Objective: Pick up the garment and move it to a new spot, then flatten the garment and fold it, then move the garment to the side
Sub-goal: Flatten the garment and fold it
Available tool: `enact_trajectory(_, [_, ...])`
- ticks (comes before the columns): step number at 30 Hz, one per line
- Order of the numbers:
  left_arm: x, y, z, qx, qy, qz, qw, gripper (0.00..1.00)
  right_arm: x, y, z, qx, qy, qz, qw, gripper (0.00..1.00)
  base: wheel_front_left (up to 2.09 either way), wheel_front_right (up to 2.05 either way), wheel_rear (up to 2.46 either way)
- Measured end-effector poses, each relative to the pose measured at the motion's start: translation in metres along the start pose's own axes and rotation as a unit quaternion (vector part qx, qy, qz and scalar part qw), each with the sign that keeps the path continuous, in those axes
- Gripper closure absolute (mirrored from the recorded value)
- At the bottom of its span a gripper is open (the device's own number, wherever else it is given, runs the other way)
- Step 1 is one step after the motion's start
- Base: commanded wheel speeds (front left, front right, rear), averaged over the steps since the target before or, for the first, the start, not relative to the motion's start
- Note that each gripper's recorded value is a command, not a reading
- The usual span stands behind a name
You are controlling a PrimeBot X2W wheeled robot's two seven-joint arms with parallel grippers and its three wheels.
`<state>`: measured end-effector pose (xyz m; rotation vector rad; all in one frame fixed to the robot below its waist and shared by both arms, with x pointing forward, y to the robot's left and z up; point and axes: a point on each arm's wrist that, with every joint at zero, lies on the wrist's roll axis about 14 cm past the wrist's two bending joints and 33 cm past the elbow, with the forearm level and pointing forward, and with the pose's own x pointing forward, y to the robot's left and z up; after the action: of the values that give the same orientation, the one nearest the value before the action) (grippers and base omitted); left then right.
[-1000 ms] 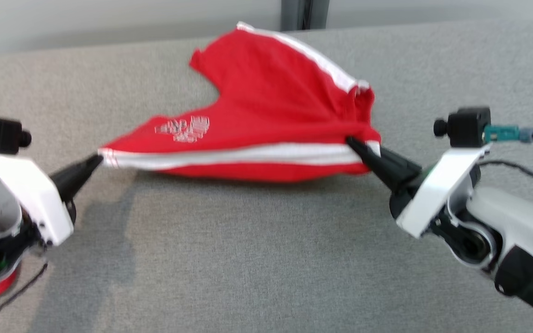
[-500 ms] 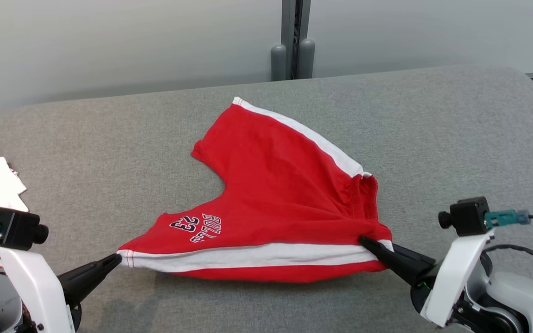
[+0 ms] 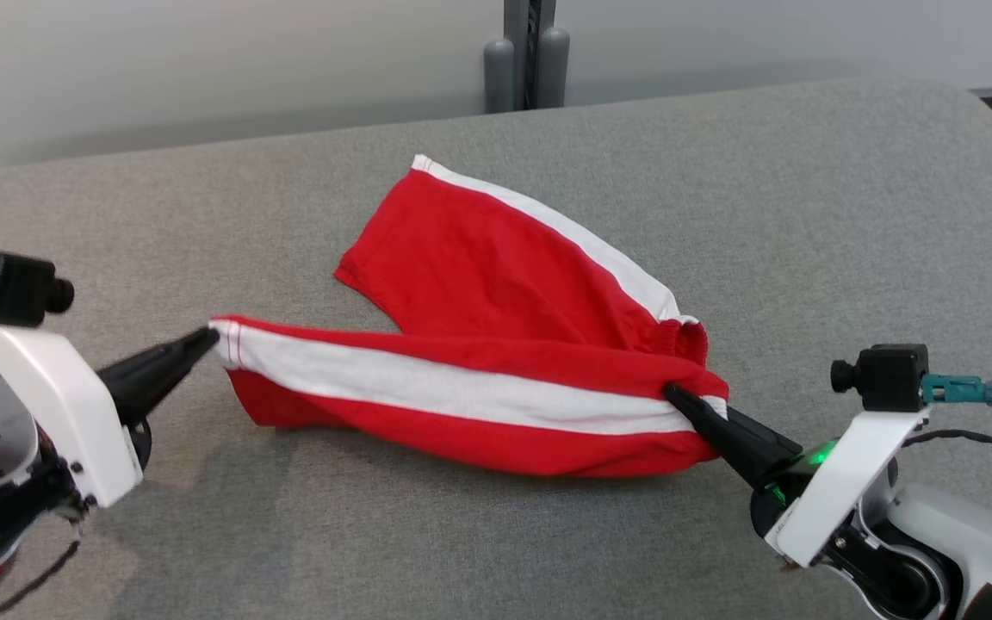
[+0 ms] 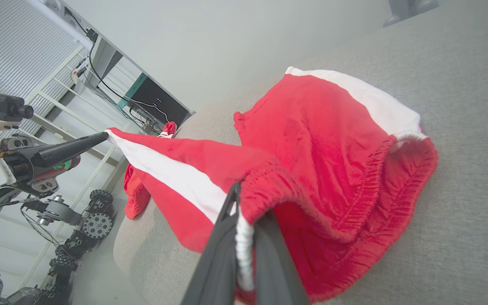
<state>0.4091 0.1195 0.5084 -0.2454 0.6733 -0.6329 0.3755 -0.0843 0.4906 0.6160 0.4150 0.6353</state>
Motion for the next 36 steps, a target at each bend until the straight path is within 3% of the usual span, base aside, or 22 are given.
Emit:
enact_trajectory(16, [0.120,0.050,0.062,0.033,-0.004,-0.010,0.999,1.00,0.048,-0.055,0.037,0.094,-0.096,-0.043,0.990,1.00,0.00,0.00,0.00])
enact_trajectory(27, [0.189,0.060,0.070,0.029,0.002,-0.036,0.999,1.00,0.058,-0.097,0.039,0.114,-0.136,-0.086,0.980,1.00,0.00,0.00,0.00])
enact_trajectory(36, [0.227,0.062,0.073,0.036,0.009,-0.048,0.998,1.00,0.063,-0.109,0.043,0.116,-0.168,-0.100,0.974,1.00,0.00,0.00,0.00])
